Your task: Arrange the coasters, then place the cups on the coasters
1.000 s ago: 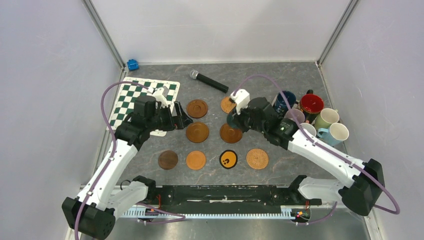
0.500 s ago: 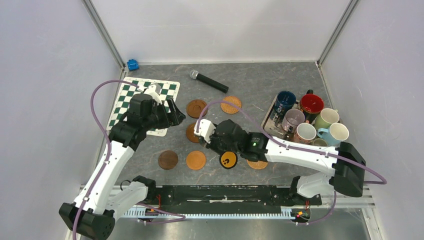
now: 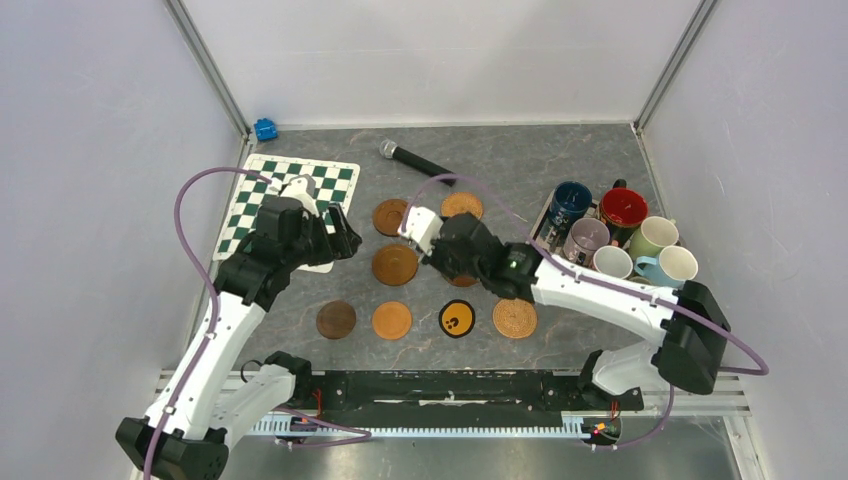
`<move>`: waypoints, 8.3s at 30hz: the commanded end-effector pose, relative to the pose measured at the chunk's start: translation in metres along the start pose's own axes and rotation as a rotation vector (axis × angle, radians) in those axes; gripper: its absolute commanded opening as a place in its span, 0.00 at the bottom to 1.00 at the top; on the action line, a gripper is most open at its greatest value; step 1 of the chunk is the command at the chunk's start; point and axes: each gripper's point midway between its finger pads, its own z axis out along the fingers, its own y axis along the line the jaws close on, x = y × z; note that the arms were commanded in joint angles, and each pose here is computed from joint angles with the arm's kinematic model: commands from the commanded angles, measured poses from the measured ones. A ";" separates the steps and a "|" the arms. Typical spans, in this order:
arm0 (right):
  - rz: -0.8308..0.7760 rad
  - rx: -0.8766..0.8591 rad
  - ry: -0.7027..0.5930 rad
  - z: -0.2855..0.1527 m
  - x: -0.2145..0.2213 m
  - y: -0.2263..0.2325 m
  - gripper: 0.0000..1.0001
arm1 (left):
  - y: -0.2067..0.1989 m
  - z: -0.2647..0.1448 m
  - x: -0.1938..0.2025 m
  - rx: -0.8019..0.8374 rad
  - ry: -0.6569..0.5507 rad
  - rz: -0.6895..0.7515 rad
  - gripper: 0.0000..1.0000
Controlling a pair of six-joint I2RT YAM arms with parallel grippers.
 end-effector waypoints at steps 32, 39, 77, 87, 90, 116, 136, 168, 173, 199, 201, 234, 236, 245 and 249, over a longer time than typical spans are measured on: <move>0.165 0.080 -0.061 0.175 -0.104 -0.090 0.00 | 0.048 -0.040 -0.031 -0.215 -0.281 0.093 0.94; 0.166 0.066 -0.039 0.187 -0.093 -0.084 0.00 | 0.049 -0.041 -0.030 -0.223 -0.278 0.096 0.95; 0.133 0.030 -0.005 0.203 -0.075 -0.073 0.17 | 0.054 -0.040 -0.029 -0.244 -0.276 0.099 0.97; 0.152 0.014 -0.031 0.204 -0.083 -0.071 0.17 | 0.054 -0.041 -0.028 -0.247 -0.276 0.100 0.97; 0.161 0.009 -0.037 0.202 -0.085 -0.071 0.16 | 0.055 -0.040 -0.028 -0.247 -0.274 0.100 0.97; 0.182 0.239 -0.145 0.117 -0.139 -0.127 0.43 | 0.051 -0.041 -0.025 -0.219 -0.274 0.105 0.99; 0.658 0.778 0.324 -0.091 0.115 -0.217 0.35 | 0.029 -0.033 -0.017 -0.088 -0.238 0.128 1.00; 0.884 0.797 0.529 -0.097 0.250 -0.233 0.34 | 0.033 -0.032 -0.014 -0.106 -0.229 0.124 1.00; 0.869 0.783 0.554 -0.092 0.258 -0.230 0.33 | 0.033 -0.031 -0.015 -0.107 -0.225 0.124 1.00; 0.830 0.803 0.505 -0.108 0.234 -0.244 0.00 | 0.032 -0.032 -0.015 -0.105 -0.229 0.124 1.00; 0.830 0.809 0.480 -0.112 0.226 -0.247 0.00 | 0.033 -0.033 -0.015 -0.107 -0.232 0.124 1.00; 0.530 0.399 0.026 -0.075 0.012 -0.197 0.00 | 0.042 -0.043 -0.022 -0.160 -0.287 0.101 1.00; 0.461 0.327 0.016 -0.058 -0.004 -0.178 0.00 | 0.048 -0.048 -0.026 -0.194 -0.313 0.086 1.00; 0.224 0.074 -0.003 0.017 -0.069 -0.083 0.00 | 0.070 -0.074 -0.038 -0.311 -0.416 0.045 1.00; 0.154 0.006 0.004 0.050 -0.081 -0.047 0.00 | 0.080 -0.088 -0.045 -0.364 -0.478 0.019 1.00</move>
